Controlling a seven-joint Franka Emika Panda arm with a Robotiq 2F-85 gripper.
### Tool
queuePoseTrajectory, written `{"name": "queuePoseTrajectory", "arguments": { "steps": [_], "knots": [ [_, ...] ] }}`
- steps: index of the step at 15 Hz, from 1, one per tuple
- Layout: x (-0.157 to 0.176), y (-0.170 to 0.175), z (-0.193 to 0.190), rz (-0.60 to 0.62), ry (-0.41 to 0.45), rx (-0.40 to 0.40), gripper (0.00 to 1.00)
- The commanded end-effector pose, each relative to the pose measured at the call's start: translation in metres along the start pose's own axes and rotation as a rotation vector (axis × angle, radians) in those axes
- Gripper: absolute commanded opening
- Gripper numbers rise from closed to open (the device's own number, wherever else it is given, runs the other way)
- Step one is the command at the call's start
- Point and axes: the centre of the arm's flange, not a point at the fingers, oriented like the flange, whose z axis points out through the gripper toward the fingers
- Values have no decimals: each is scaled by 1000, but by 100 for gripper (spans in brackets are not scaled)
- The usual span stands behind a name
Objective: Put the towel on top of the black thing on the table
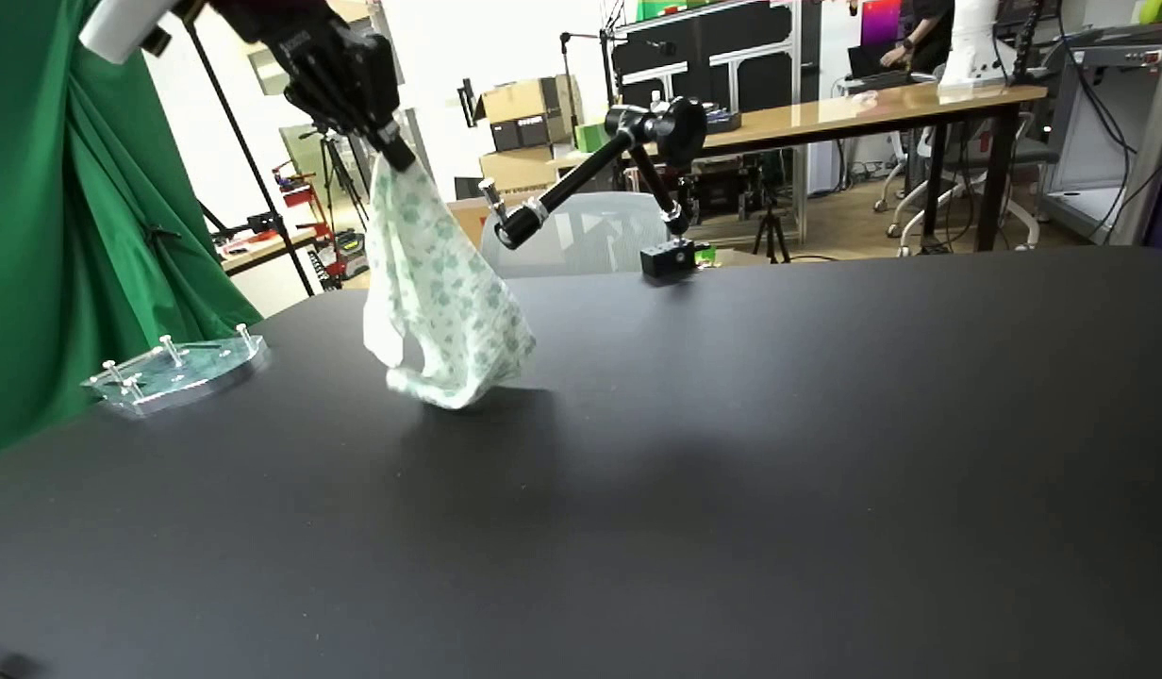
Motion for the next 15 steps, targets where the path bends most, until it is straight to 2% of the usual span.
{"name": "queuePoseTrajectory", "arguments": {
  "steps": [1, 6, 12, 15],
  "knots": [
    [28, 3, -38, 111, 76, -33, 0],
    [64, 28, -55, 337, 117, -59, 0],
    [92, 65, -46, 615, 155, -71, 0],
    [99, 82, -38, 716, 156, -87, 0]
  ]
}}
